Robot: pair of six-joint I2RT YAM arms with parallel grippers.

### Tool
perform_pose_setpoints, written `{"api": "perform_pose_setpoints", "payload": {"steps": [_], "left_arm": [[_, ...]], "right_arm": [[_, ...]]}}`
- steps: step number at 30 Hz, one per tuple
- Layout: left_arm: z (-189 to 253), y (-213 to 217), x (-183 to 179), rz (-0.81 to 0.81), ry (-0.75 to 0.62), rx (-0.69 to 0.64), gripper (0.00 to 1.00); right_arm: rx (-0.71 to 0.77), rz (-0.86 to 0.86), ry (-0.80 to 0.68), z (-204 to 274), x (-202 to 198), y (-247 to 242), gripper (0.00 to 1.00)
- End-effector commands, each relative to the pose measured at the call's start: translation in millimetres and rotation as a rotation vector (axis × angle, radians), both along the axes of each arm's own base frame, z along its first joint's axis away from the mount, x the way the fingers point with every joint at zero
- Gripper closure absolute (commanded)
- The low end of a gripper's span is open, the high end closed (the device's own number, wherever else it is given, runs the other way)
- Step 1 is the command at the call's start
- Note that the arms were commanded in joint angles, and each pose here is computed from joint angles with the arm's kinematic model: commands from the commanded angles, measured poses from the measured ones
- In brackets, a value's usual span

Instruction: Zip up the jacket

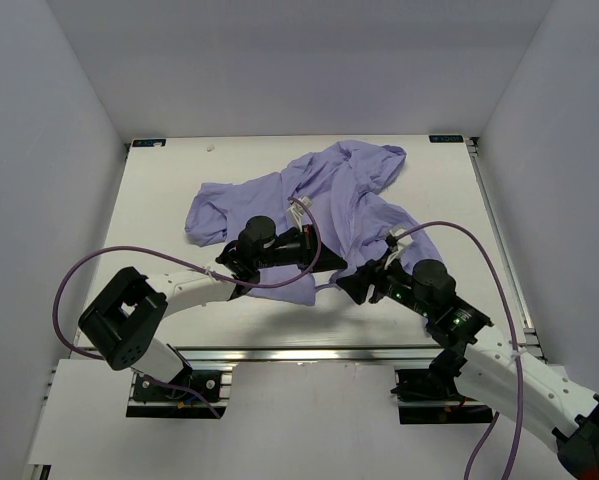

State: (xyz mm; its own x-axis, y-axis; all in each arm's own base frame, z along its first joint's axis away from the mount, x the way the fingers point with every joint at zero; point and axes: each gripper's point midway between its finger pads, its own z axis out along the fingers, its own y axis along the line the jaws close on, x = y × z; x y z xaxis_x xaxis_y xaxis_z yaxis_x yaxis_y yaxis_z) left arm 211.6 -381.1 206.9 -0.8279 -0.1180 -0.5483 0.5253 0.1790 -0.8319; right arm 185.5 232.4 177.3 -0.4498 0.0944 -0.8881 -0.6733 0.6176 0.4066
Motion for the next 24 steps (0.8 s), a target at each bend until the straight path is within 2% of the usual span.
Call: {"api": "perform_pose_setpoints", "payload": {"steps": [1, 5, 9, 17, 20, 24], "left_arm": [[10, 2, -4, 0.000, -0.041, -0.017, 1.00], [12, 3, -5, -0.001, -0.045, -0.021, 1.00], [12, 2, -4, -0.003, -0.046, -0.024, 1.00], [13, 3, -2, 0.013, -0.050, -0.014, 1.00], [11, 2, -2, 0.008, -0.047, -0.009, 1.00], [8, 0, 0, 0.006, -0.039, -0.005, 1.00]], "right_arm": [[0.089, -0.067, -0.036, 33, 10, -2, 0.37], [0.087, -0.068, -0.016, 26, 12, 1, 0.37], [0.000, -0.003, 0.062, -6, 12, 15, 0.33], [-0.142, -0.058, 0.206, -68, 7, 3, 0.39], [-0.143, -0.049, 0.194, -65, 3, 0, 0.38], [-0.090, 0.138, 0.086, -34, -19, 13, 0.38]]}}
